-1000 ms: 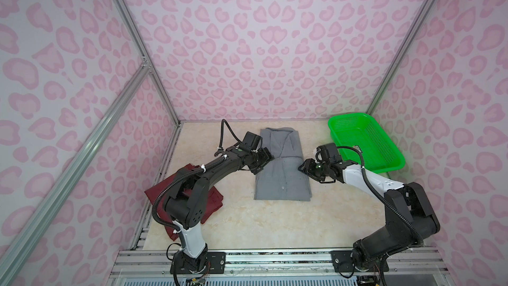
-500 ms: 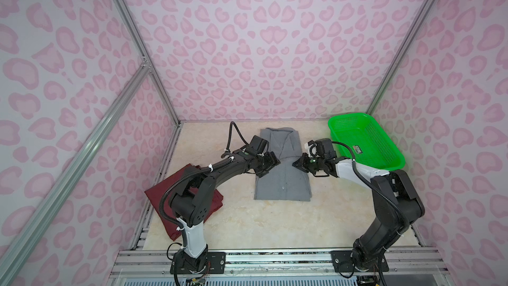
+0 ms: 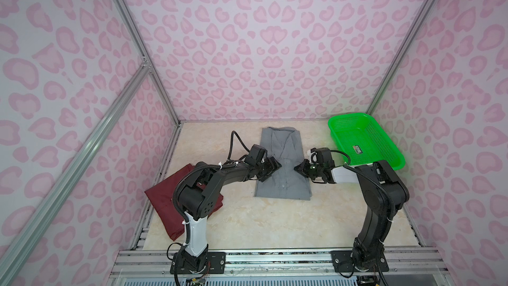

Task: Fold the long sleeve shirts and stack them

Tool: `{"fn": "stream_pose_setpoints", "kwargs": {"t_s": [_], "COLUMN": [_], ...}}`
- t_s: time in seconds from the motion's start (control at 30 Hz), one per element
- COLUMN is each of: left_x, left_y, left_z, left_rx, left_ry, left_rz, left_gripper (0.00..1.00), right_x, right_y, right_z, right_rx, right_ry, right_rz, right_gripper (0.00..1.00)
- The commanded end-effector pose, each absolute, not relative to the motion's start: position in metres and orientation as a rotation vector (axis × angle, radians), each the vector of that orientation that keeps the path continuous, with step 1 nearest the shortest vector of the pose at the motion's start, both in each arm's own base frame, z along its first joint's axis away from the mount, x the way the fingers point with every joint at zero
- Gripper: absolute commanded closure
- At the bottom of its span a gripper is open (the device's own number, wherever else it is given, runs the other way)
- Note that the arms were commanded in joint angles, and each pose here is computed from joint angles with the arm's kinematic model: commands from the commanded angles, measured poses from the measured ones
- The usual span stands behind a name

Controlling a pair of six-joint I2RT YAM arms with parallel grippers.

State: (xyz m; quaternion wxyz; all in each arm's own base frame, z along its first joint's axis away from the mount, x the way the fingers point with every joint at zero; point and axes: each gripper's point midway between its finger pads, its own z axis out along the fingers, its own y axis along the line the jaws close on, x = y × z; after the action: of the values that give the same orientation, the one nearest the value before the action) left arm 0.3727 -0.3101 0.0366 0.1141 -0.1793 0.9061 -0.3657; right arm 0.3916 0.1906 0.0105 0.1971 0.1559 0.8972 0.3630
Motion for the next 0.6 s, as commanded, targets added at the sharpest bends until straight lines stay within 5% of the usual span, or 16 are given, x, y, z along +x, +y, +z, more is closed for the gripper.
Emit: {"fn": "stream_pose_setpoints", "kwargs": {"t_s": [0.0,0.3,0.57], "left_x": [0.357,0.4,0.306], "left_y": [-0.271,-0.236,-0.189], "left_z": [0.013,0.146,0.18], "left_rx": [-0.568,-0.334,-0.321], "left_ry": [2.797,2.614,2.569], "left_rz": [-0.789,-0.7,-0.699], "left_gripper": [0.19,0.05,0.02], "right_x": [0.332,0.218,0.186], "right_y": [0.158,0.165,0.211], "right_z": [-0.042,-0.036,0.075], "right_rx": [0.659,0.798,0.522], "right_ry": [2.735,2.689,2.484], "right_rz": [0.768,0.669,0.66], "right_gripper": [1.0,0.99,0.57]}}
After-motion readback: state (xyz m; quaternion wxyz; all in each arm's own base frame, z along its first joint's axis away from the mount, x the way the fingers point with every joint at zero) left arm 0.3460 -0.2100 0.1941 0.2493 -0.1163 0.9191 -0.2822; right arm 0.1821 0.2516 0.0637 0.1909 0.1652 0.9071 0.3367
